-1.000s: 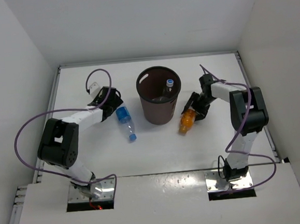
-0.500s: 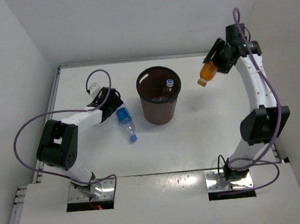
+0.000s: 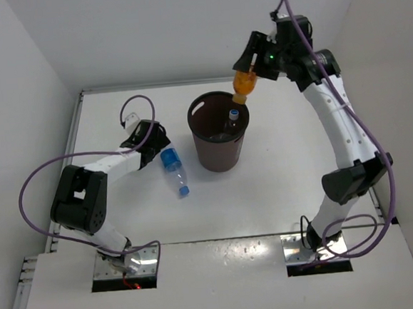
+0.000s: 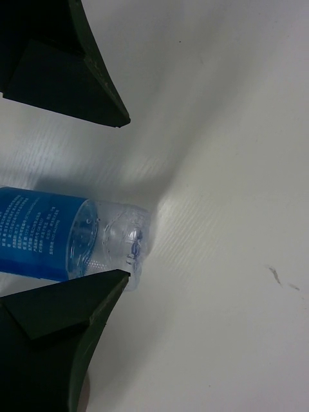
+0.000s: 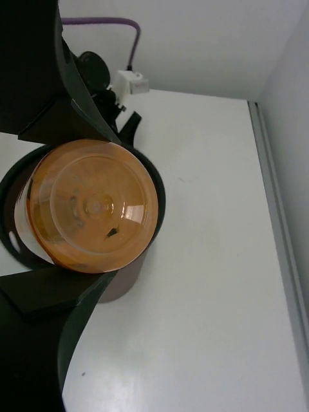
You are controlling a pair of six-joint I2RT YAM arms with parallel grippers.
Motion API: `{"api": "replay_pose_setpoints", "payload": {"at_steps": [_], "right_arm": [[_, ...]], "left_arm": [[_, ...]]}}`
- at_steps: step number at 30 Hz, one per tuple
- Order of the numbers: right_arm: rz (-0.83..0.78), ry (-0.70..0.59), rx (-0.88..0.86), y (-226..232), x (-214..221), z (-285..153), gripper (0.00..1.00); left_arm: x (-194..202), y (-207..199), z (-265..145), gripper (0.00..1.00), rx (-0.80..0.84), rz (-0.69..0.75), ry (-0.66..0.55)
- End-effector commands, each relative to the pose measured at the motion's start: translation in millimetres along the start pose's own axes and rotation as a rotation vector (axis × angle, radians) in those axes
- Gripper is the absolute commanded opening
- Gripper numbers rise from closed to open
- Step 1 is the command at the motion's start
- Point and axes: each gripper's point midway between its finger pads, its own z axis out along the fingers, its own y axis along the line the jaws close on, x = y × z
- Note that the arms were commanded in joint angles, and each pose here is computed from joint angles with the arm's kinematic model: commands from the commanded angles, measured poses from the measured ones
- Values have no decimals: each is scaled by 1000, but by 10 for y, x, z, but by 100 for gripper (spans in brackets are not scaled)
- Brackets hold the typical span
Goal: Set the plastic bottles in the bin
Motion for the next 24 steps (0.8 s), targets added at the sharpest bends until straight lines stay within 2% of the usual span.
{"api": "replay_pose_setpoints", "payload": {"at_steps": [1,2,4,5,8,9,10,11,12,13,15,19,24], "right_arm": [[-111,-10,-116,437,8,134,0],[-125,40,-123,499,222,203,0],[-140,38,-145,573,354,302,0],[-140,80,-144,567,570,382,4],[-168,89,-147,638,718,444,16],[-172,118,-138,628,818,514,30],[-180,146,-132,602,884,593,48],[-201,137,-154,712,853,570,77],[-209,148,-163,783,887,556,88],[-209,108,-167,856,737,510,99],[-210,75,-158,899,599,445,100],[-193,-80,-118,935,43,95,100],[-167,-278,56,554,-346,-416,100]], "left_arm": [[-199,-197,-109,100,74,-12,-53],[-199,-197,-109,100,74,-12,-53],[-148,-250,-130,100,96,-6,-36],[-148,-250,-131,100,96,-6,-35],[-144,-292,-163,100,120,-8,-24],[-131,-305,-167,100,127,-8,-17],[-141,-338,-171,100,142,-12,-18],[-141,-334,-171,100,142,-3,-19],[-145,-362,-175,100,154,-7,-18],[-145,-362,-175,100,155,-7,-18],[-145,-359,-175,100,155,3,-19],[-159,-416,-200,100,168,13,-23],[-212,-432,-249,100,180,15,-36]]}}
